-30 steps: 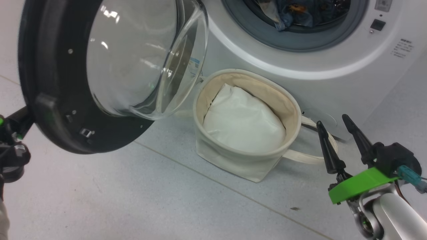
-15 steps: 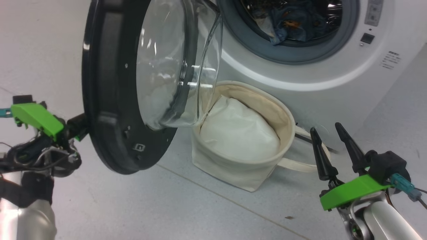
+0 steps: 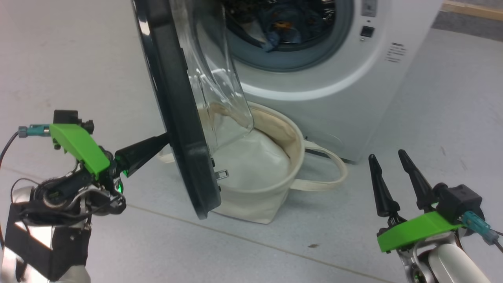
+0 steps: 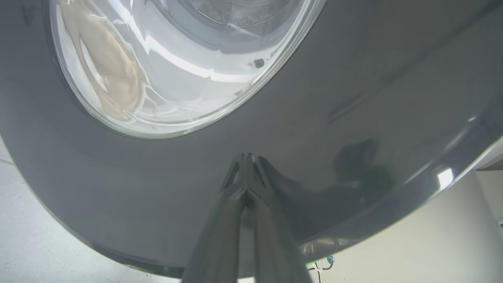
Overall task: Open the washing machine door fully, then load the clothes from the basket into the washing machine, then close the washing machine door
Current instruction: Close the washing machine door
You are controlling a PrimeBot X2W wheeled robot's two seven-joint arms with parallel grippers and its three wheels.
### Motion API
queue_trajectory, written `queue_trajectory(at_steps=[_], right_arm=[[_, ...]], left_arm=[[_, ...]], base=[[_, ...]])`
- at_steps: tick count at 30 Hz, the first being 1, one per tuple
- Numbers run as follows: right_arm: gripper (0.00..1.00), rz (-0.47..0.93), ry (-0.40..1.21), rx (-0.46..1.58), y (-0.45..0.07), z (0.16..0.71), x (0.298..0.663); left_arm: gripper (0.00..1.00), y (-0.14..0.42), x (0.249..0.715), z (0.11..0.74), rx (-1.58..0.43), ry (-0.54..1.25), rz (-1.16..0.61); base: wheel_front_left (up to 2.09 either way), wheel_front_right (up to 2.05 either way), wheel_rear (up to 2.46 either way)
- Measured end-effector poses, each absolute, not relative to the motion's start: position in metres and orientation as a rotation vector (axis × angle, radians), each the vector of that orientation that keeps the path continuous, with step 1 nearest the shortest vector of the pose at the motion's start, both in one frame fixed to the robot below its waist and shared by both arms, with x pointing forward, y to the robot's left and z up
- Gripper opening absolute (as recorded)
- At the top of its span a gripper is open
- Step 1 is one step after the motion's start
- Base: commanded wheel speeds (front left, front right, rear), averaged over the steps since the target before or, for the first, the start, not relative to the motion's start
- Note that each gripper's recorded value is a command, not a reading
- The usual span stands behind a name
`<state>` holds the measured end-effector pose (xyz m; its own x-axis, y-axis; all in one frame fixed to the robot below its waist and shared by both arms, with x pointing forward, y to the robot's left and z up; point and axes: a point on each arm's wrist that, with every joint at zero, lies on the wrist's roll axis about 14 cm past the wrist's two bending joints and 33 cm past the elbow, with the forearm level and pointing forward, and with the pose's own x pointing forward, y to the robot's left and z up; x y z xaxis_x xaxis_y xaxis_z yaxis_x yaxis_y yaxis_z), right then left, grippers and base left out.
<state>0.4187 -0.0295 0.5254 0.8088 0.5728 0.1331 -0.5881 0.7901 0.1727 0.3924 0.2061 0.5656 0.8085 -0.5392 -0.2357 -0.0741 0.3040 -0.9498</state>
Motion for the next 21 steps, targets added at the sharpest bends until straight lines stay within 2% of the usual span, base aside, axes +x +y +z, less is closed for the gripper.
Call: queue_trajectory(at_steps=[10, 21], right_arm=[[1.0, 0.504, -0.09, 0.212, -0.07, 0.527, 0.414], [1.0, 0.335, -0.103, 0.209, -0.123, 0.525, 0.411]], left_arm=[[0.0, 0.159, 0.418, 0.565, -1.216, 0.634, -0.422], [0.0, 0.107, 0.475, 0.554, -1.15, 0.635, -0.473]], base=[[0.0, 0.0, 0.0], [0.0, 0.0, 0.0]])
